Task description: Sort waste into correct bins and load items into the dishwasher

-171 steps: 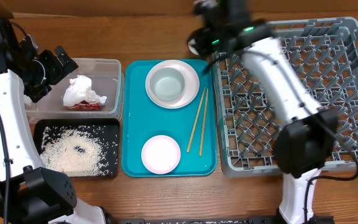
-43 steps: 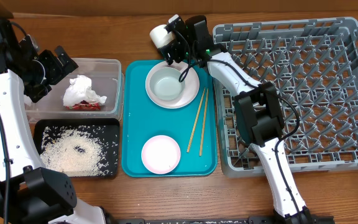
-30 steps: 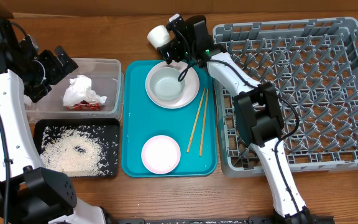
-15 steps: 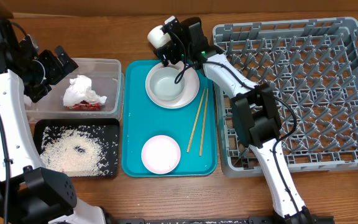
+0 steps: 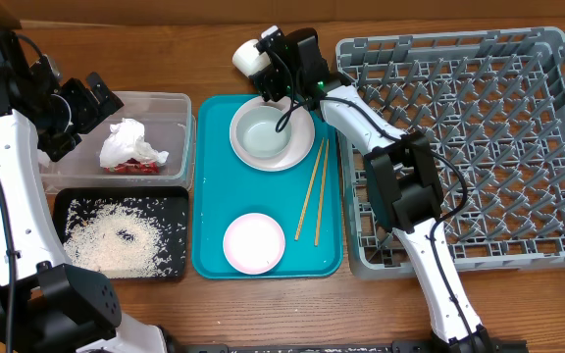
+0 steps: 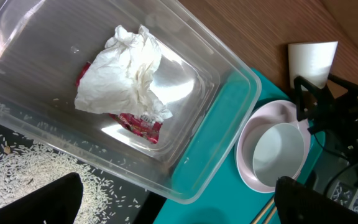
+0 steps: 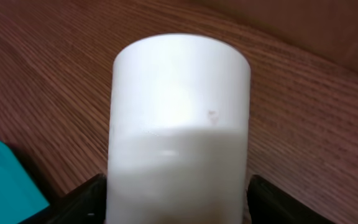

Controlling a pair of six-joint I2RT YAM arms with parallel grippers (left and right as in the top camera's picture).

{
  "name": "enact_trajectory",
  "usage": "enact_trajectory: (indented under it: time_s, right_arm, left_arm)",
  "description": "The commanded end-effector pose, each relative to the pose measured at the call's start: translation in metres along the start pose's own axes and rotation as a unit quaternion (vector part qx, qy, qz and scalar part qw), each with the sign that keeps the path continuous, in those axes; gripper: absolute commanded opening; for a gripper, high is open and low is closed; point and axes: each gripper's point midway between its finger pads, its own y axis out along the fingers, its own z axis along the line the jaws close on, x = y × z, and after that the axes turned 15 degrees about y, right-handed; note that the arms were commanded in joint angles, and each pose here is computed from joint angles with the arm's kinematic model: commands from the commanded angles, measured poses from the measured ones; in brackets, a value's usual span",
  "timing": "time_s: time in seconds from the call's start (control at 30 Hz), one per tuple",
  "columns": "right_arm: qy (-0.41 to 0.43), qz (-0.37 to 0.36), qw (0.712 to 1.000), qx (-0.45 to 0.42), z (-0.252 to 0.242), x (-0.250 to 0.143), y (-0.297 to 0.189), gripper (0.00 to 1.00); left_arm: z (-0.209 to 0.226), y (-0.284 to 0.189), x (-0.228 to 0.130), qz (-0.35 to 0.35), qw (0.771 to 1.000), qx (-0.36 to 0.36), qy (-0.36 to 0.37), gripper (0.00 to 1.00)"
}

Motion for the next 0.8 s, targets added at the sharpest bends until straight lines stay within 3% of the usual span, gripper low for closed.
enact_trajectory:
  time_s: [0.0, 0.57, 0.77]
  right_arm:
    - [0.003, 0.003, 1.0, -0.006, -0.006, -0.008, 0.007, 0.68]
    - [0.003, 0.004, 1.0, -0.006, -0.006, -0.008, 0.007, 0.52]
    - [-0.001, -0.012, 1.0, -0.004, -0.001, 0.01, -0.003, 0.47]
  left_arm:
    - [-0.003, -0.009, 0.006, -0.017, 1.0, 0.001, 0.001, 1.0]
    - [-0.003, -0.009, 0.006, -0.017, 1.0, 0.001, 0.001, 1.0]
    - [-0.003, -0.009, 0.006, -0.017, 1.0, 0.001, 0.001, 1.0]
